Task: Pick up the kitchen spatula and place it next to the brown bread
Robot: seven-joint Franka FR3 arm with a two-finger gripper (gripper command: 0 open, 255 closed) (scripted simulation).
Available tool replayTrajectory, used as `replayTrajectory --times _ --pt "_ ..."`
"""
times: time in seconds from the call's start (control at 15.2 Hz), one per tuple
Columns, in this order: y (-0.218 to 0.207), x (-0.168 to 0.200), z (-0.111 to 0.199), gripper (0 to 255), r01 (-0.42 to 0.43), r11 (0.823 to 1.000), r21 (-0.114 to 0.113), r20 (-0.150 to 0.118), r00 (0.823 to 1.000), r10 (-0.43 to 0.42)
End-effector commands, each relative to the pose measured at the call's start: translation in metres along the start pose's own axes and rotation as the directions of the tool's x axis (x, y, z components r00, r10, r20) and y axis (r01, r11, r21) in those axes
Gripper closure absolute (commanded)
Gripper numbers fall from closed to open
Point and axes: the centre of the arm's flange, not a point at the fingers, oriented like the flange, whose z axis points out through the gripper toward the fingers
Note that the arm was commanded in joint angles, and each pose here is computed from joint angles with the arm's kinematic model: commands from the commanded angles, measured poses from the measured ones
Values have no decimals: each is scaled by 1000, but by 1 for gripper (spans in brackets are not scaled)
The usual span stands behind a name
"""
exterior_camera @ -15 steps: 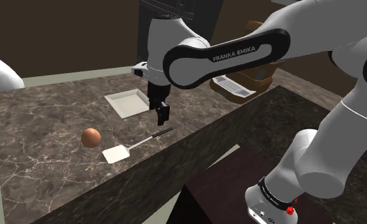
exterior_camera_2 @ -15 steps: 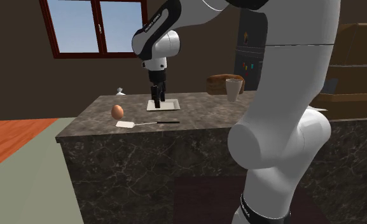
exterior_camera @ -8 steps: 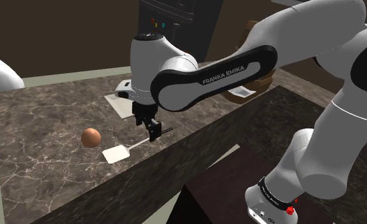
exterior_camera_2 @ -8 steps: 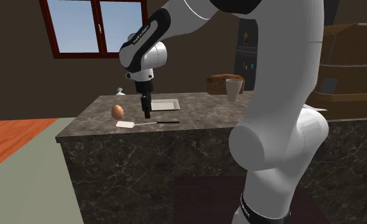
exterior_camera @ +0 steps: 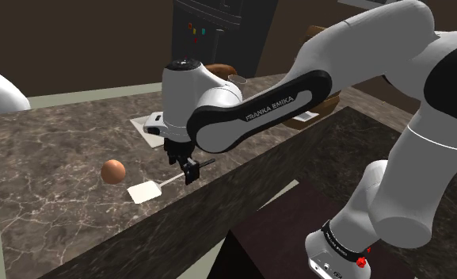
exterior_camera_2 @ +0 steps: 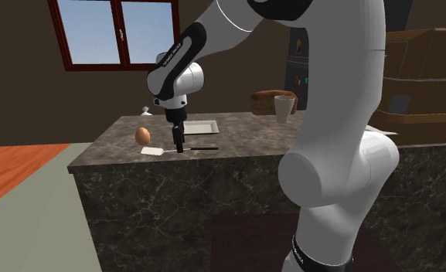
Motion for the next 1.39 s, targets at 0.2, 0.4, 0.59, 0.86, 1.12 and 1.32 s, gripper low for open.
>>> replayTrajectory --times 0.2,0.4,0.59,0.86,1.12,1.32 --pt "0 0 1 0 0 1000 0 0 1000 0" --pt "0 0 1 255 0 1000 0 0 1000 0" --pt "0 0 1 255 0 1000 0 0 1000 0" --pt "0 0 1 255 0 1000 0 0 1000 0" --pt "0 -1 -15 255 0 1000 0 0 1000 0" --pt "0 -2 -31 255 0 1000 0 0 1000 0"
